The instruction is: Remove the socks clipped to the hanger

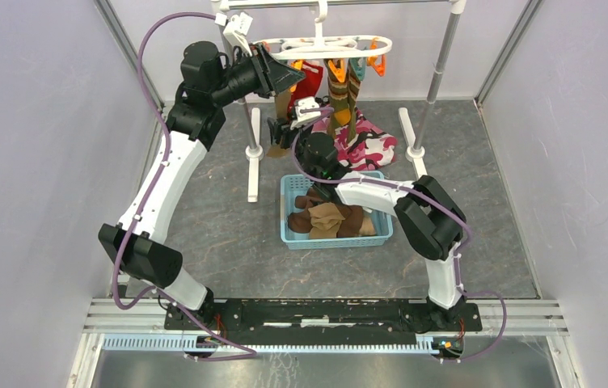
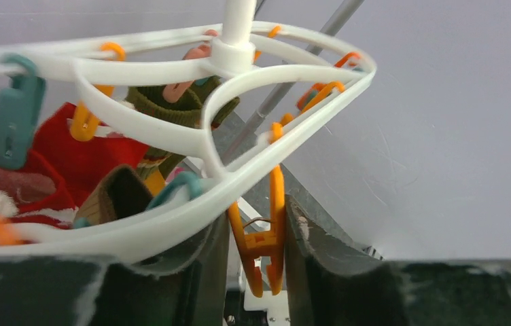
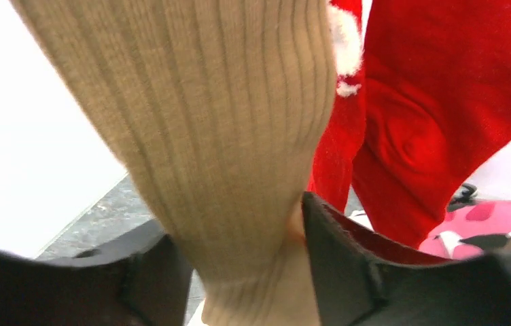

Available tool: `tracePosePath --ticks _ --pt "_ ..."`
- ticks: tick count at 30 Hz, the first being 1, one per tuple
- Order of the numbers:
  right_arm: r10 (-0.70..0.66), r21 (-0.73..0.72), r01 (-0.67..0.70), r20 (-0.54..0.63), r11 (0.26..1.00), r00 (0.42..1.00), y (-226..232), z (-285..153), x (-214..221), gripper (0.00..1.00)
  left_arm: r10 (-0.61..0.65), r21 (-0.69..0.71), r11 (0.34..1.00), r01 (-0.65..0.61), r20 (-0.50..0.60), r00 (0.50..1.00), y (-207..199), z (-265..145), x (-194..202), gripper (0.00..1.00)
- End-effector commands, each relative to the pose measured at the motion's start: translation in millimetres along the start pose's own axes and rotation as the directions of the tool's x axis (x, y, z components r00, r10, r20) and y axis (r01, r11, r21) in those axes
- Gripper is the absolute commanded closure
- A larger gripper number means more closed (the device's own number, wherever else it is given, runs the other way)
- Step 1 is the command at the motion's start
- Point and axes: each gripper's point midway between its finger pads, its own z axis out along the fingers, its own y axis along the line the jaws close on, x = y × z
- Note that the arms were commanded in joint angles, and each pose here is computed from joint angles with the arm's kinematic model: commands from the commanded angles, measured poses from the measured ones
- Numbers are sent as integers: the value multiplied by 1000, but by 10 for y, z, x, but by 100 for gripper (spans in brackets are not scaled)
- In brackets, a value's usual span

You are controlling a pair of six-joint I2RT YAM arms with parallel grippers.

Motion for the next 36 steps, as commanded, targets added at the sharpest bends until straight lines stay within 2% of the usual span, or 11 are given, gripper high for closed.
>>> tracePosePath --ticks 1,4,5,8,12,17,28,32,36 --pt "48 -4 -48 110 999 993 42 68 -371 54 -20 53 998 20 1 1000 -226 -118 -56 49" --pt "69 -29 -66 121 997 990 64 -69 -449 93 -5 24 1000 6 -15 1000 -239 -242 -28 15" --pt "70 -35 -66 126 997 990 73 -117 -515 100 -1 4 1000 2 -21 1000 -217 -297 -9 7" --pt "79 -59 -72 131 996 988 97 -300 -610 100 9 -48 999 -11 -46 999 -168 -496 92 1" --pt "102 -104 -90 119 990 988 174 -510 -693 100 14 -90 996 -21 -77 997 -102 -669 268 0" --pt "154 -153 -140 86 978 984 299 -742 -753 100 23 -113 993 -30 -62 998 -50 -702 293 1" --pt "293 -259 -293 -38 920 955 640 -1050 -744 100 144 -143 980 -136 47 988 -30 -597 -136 20" --pt "357 -281 -364 -76 888 931 678 -1182 -800 100 149 -115 982 -149 -5 989 -46 -621 -4 21" --pt "379 -328 -399 -124 857 917 760 -1300 -950 100 128 -22 991 -131 -100 987 -134 -673 285 21"
